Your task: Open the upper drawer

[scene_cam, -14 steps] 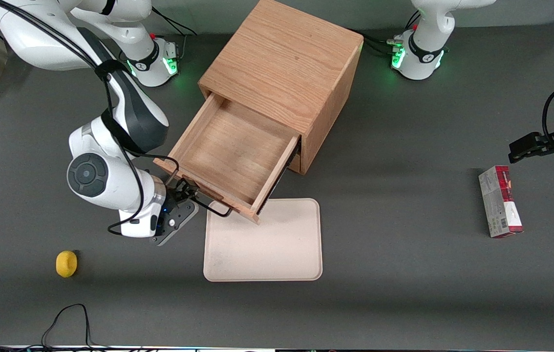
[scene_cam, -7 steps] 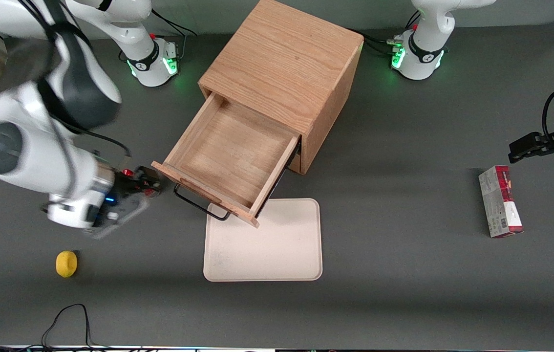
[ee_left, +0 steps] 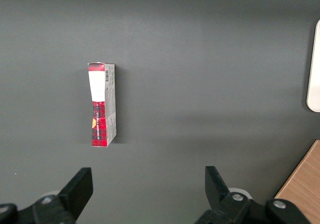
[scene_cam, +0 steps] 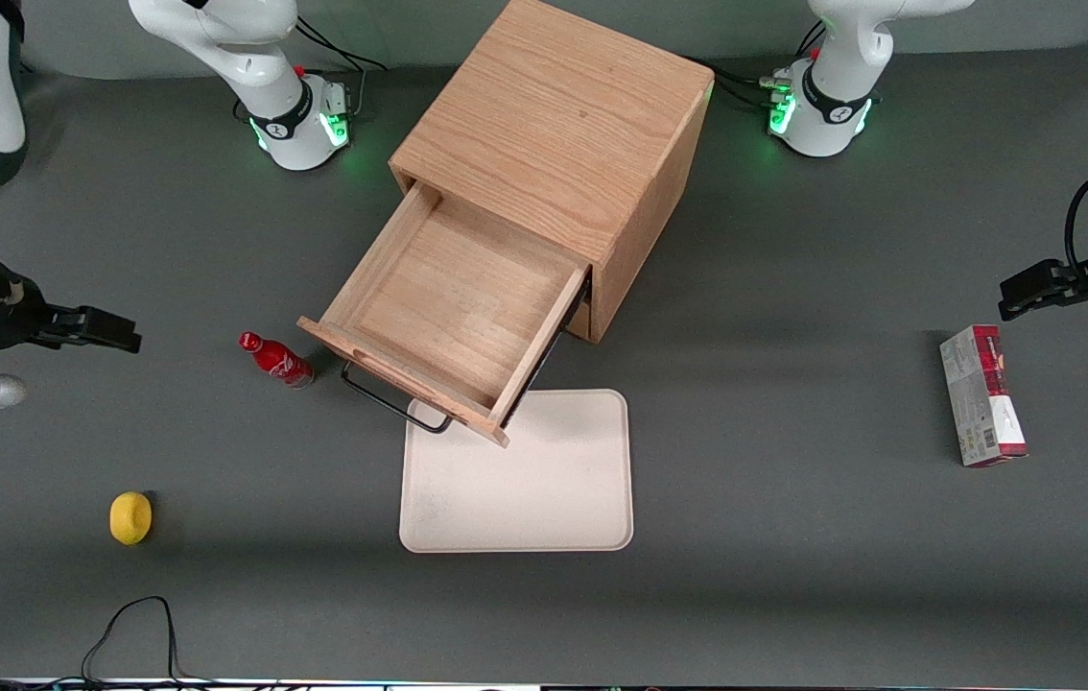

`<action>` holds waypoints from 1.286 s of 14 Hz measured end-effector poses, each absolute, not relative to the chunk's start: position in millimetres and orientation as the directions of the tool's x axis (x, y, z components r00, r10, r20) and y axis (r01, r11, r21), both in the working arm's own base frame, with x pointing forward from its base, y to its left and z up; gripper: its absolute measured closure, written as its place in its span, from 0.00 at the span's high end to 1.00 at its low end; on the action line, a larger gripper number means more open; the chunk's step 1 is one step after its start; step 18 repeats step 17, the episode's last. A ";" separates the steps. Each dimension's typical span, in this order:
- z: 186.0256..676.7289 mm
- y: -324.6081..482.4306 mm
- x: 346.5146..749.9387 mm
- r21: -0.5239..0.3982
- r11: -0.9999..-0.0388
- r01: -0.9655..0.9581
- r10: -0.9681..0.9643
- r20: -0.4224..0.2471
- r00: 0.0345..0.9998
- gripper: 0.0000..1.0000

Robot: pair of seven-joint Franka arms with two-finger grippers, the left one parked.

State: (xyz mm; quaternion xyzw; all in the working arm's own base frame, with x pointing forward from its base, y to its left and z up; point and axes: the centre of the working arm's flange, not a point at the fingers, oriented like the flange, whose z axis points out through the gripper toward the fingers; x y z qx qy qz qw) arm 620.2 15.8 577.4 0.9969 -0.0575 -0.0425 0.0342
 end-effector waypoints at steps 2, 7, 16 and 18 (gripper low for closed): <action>576.4 27.4 623.1 0.081 -0.981 -0.177 -0.182 -0.056 0.982 1.00; 588.1 48.5 575.8 0.015 -0.974 -0.224 -0.224 -0.035 0.974 1.00; 604.3 26.4 473.5 0.030 -0.977 -0.211 -0.211 0.022 0.977 1.00; 602.0 21.4 474.9 0.027 -0.976 -0.217 -0.217 0.016 0.976 1.00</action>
